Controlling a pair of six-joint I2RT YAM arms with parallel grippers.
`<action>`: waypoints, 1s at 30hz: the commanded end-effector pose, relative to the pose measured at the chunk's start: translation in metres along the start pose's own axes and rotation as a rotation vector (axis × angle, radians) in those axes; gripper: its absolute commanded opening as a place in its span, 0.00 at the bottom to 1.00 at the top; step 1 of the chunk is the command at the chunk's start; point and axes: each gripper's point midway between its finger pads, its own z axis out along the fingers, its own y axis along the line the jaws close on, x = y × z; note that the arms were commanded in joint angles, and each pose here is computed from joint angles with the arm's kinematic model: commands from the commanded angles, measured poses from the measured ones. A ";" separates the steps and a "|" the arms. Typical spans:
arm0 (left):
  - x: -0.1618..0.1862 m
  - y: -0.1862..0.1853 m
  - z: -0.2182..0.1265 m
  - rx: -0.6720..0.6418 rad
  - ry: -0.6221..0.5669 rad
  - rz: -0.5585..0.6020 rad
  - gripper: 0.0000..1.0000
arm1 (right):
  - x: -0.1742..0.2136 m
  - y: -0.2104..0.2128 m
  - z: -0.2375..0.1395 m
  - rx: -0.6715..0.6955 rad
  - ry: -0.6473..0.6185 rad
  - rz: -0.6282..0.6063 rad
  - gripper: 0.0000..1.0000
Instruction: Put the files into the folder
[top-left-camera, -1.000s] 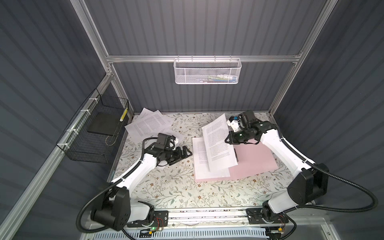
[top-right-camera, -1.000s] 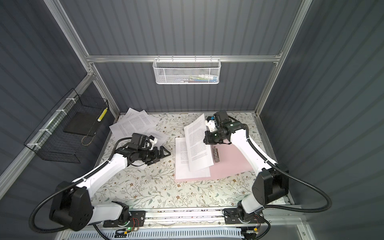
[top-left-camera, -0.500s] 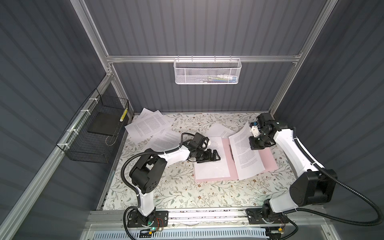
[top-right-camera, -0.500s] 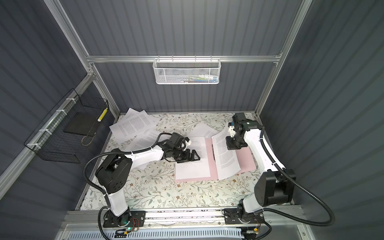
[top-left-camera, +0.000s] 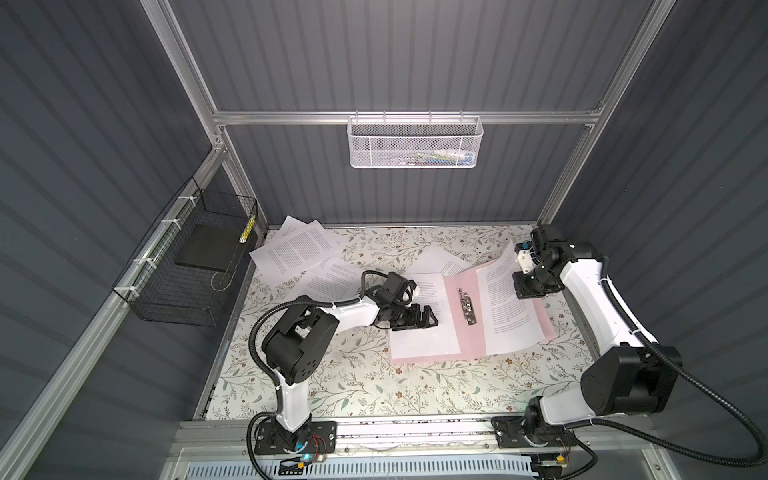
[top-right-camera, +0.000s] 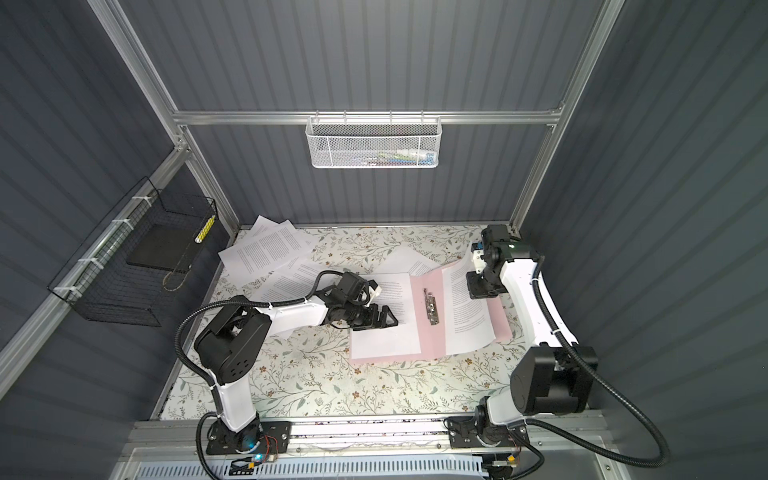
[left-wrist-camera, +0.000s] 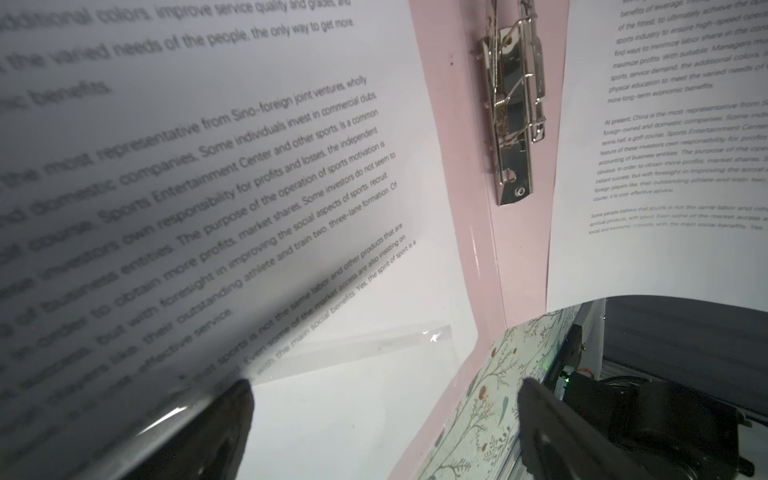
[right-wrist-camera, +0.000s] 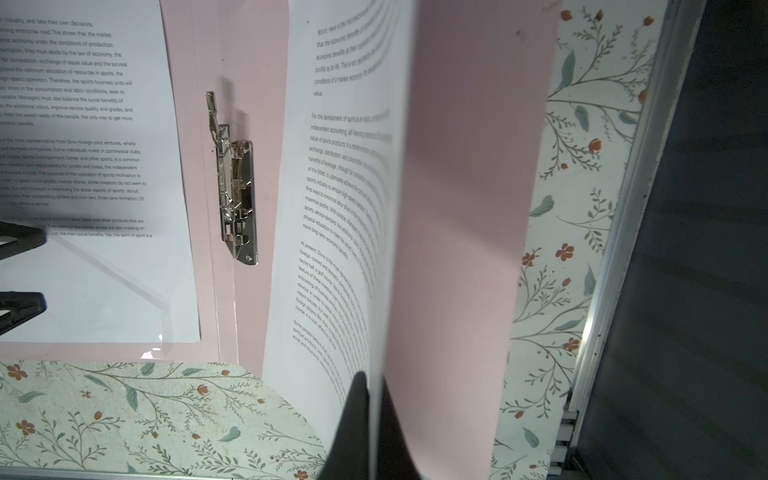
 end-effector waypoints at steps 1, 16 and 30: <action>0.018 0.017 0.002 -0.053 0.037 0.008 1.00 | -0.001 -0.005 0.003 0.019 0.020 -0.015 0.00; 0.023 0.024 0.012 -0.051 0.062 -0.006 1.00 | -0.012 0.037 -0.014 -0.222 -0.136 -0.039 0.00; 0.024 0.025 0.012 -0.056 0.066 -0.009 1.00 | -0.007 0.041 0.002 -0.246 -0.082 -0.053 0.00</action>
